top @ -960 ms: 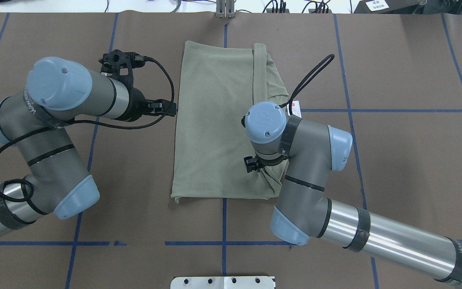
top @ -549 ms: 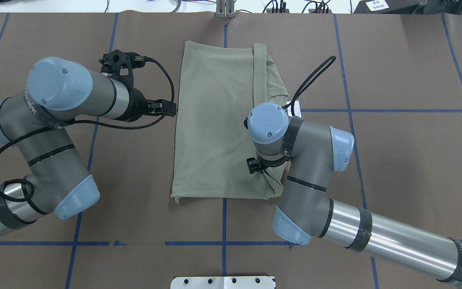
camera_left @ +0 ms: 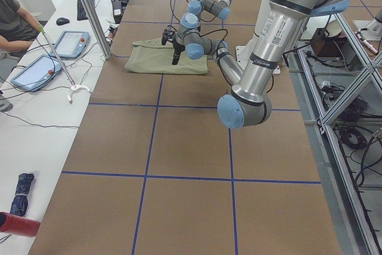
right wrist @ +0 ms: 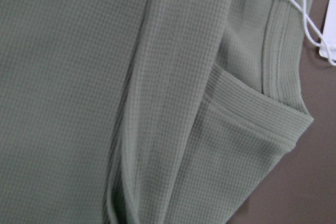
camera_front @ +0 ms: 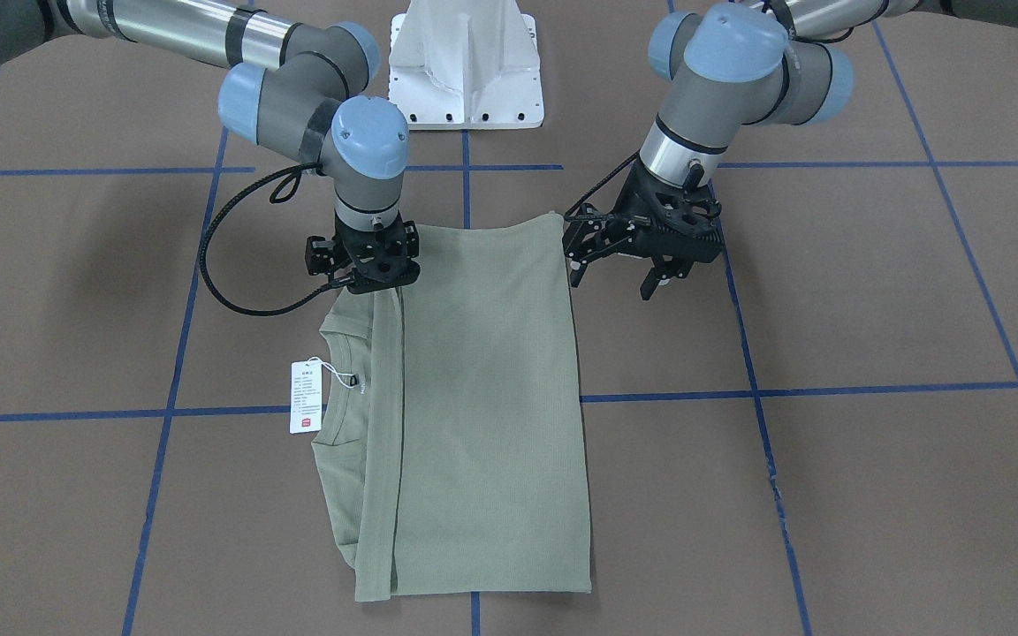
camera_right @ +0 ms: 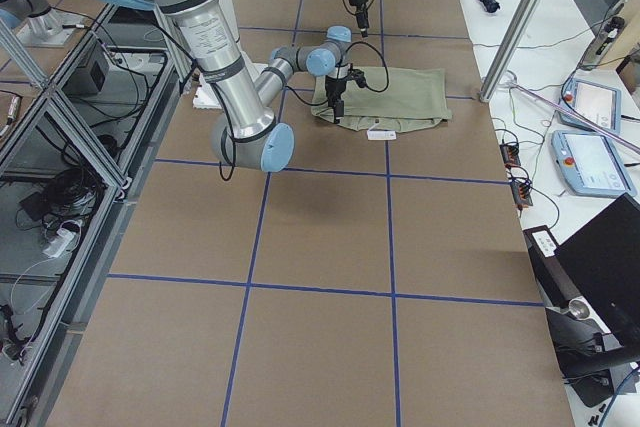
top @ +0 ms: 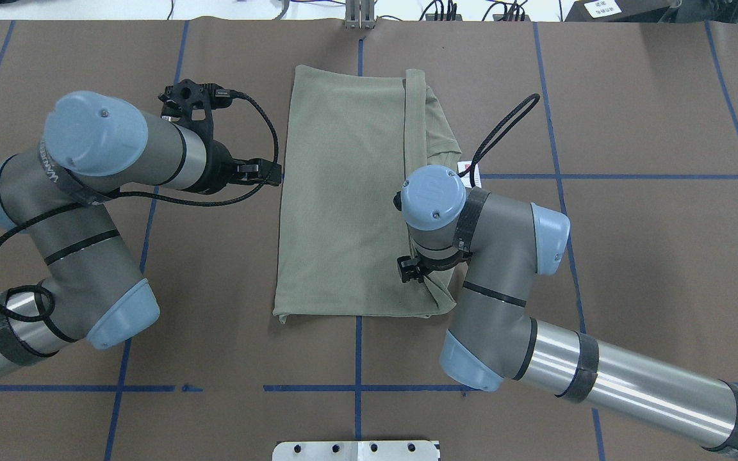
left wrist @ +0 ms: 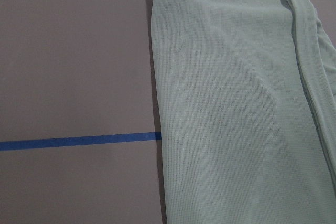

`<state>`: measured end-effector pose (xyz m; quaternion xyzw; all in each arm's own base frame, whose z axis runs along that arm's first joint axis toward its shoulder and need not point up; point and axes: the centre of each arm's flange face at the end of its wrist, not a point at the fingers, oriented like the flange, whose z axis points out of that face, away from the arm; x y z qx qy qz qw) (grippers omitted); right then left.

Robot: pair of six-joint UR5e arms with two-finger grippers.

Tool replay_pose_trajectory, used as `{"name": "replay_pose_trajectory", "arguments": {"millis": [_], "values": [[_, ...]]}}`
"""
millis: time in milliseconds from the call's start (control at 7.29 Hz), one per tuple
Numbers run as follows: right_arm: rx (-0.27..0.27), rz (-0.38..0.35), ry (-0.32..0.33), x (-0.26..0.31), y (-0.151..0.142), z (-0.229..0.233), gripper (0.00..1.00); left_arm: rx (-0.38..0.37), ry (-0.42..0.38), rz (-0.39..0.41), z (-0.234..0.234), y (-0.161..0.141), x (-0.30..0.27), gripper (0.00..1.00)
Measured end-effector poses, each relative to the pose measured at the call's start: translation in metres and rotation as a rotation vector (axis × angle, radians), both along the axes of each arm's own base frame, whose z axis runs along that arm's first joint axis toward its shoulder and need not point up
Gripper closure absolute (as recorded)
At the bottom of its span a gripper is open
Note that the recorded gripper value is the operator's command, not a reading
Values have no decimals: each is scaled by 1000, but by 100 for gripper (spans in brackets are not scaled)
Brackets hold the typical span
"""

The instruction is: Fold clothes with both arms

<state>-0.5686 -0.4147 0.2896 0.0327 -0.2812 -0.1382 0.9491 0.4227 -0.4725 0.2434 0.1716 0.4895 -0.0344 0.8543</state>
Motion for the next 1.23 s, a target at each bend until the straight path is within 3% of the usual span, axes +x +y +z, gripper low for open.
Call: {"name": "replay_pose_trajectory", "arguments": {"millis": [1235], "values": [[-35,6,5,18,-12,18,0,-2,3,-1,-1,-1,3,0]]}}
